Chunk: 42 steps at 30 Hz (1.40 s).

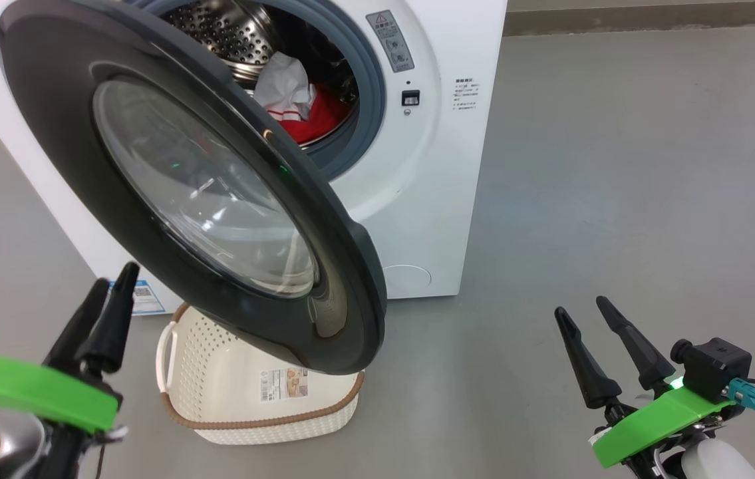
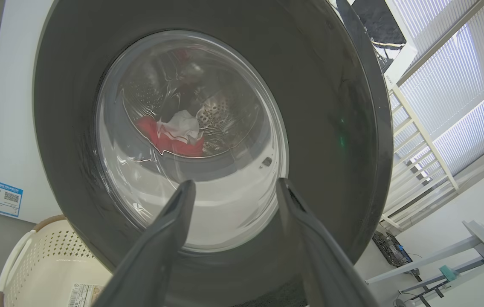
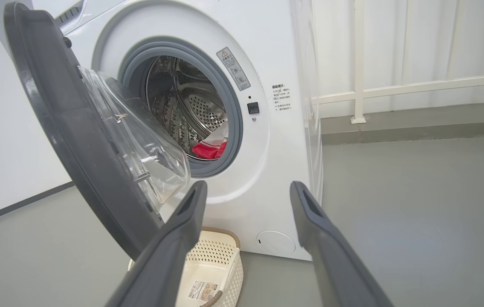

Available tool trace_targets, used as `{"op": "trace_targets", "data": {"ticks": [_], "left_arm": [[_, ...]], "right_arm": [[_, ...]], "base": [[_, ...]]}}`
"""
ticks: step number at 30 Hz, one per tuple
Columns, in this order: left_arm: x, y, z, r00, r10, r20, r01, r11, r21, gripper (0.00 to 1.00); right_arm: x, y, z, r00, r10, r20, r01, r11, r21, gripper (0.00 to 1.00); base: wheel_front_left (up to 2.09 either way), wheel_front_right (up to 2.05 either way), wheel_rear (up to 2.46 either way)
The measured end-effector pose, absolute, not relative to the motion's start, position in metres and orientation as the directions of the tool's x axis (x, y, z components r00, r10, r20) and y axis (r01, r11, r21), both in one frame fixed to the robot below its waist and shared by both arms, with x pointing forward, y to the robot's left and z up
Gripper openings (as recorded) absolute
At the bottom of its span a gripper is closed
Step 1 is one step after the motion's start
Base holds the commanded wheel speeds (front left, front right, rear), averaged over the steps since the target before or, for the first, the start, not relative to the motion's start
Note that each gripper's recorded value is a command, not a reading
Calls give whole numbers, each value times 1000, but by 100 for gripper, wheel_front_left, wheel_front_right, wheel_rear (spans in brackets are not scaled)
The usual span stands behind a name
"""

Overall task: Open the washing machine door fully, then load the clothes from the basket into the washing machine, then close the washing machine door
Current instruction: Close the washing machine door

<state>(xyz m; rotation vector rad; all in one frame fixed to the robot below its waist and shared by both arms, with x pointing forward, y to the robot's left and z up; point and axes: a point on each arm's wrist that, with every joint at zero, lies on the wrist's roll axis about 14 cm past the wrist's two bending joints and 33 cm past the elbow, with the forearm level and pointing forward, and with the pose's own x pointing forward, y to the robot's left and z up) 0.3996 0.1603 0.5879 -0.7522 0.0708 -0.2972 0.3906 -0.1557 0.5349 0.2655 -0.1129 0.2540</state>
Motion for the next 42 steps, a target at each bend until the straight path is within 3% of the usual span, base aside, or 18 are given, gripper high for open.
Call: {"op": "trace_targets", "data": {"ticks": [18, 42], "left_arm": [[378, 190, 540, 994, -64, 83, 100, 823, -559, 100], [362, 184, 508, 994, -70, 78, 90, 953, -289, 100]], "right_arm": [[386, -167, 537, 967, 209, 148, -240, 942, 234, 100], [382, -172, 540, 967, 202, 154, -234, 946, 225, 100]], "base": [[0, 0, 0], [0, 0, 0]]}}
